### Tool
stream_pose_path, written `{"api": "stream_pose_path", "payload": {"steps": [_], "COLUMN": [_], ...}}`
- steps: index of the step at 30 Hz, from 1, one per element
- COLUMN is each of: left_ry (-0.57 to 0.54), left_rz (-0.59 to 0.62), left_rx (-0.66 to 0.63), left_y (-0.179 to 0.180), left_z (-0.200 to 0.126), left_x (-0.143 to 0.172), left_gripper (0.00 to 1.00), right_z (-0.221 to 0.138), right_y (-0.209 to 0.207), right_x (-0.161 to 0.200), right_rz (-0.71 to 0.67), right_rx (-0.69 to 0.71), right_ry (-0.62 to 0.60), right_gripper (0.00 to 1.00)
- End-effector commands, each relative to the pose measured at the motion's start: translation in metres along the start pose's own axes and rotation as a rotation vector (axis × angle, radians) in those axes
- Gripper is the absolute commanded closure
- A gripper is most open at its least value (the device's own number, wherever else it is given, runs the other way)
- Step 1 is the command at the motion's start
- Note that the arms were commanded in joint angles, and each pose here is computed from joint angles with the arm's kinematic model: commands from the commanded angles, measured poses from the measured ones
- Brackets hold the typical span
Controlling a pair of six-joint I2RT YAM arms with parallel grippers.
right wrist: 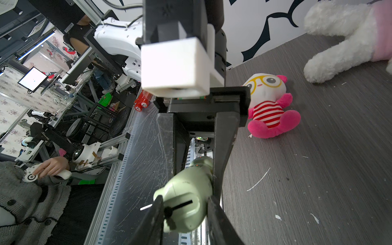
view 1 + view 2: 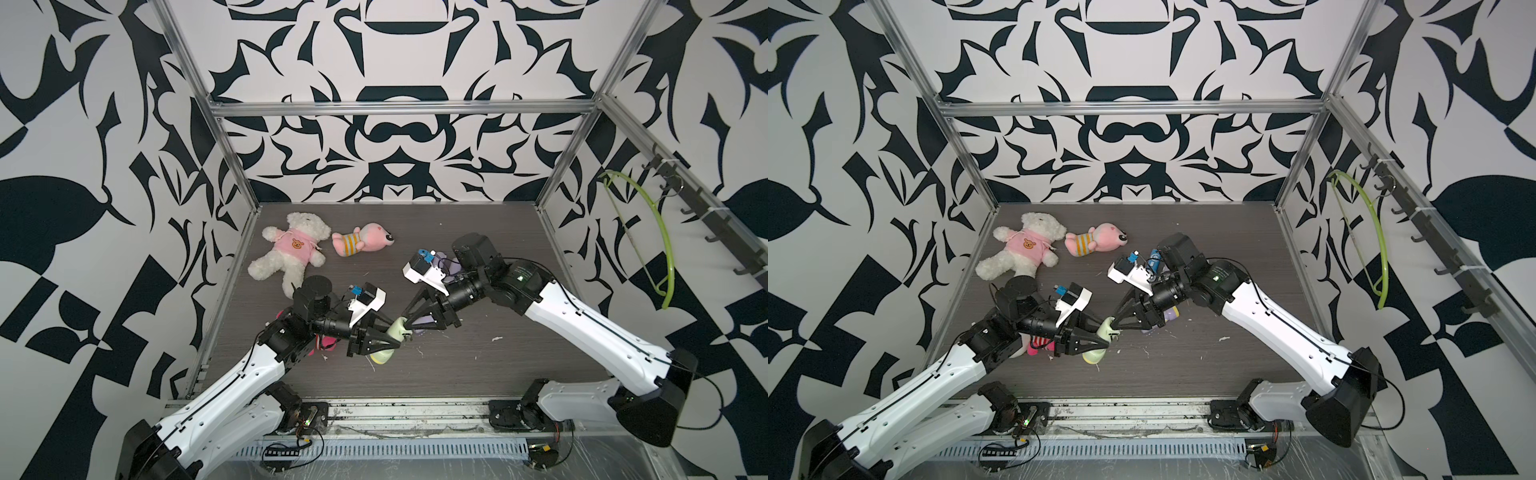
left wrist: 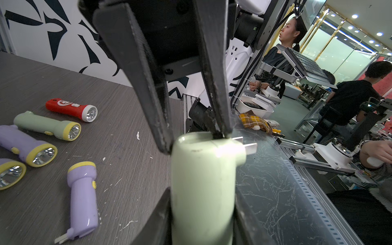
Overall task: Close the plug at the bottom of the flashlight
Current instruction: Close the plug of the flashlight.
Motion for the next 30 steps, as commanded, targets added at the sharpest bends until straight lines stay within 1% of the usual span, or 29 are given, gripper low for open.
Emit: {"api": "stream_pose_path", "payload": {"steps": [1, 15, 23, 30], "left_ry": [-0.056, -0.093, -0.100, -0.095], "left_rz": [0.071, 0.080, 0.093, 0.089], "left_rx": [-0.038, 0.029, 0.035, 0.038], "left_y": [0.000, -0.009, -0.013, -0.012], "left_z": [-0.004, -0.006, -0.007, -0.006], "left_x": [-0.026, -0.039, -0.042, -0.042], "left_gripper": [0.97, 0.97, 0.96, 0.96], "right_z": [0.005, 0.011, 0.015, 0.019], "right_y": [0.012, 0.003, -0.001, -0.006], "right_x": [0.005, 0.002, 0.001, 0.000], "right_rz": [-0.022, -0.023, -0.011, -0.003], "right_rx": [-0.051, -0.065, -0.072, -0.081], "right_ry": [0.019, 0.017, 0.023, 0.030], "right_gripper": [0.65, 0.73, 0.77, 0.83]}}
Point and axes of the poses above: each gripper's point midway between its finger pads, its own z axis out along the fingers, its own y axis along the line the jaws close on, x = y × z, the point moved 6 cm from there along -z, back along the fingers, and after that the axes turned 2 degrees about z, right-handed, at the moved point
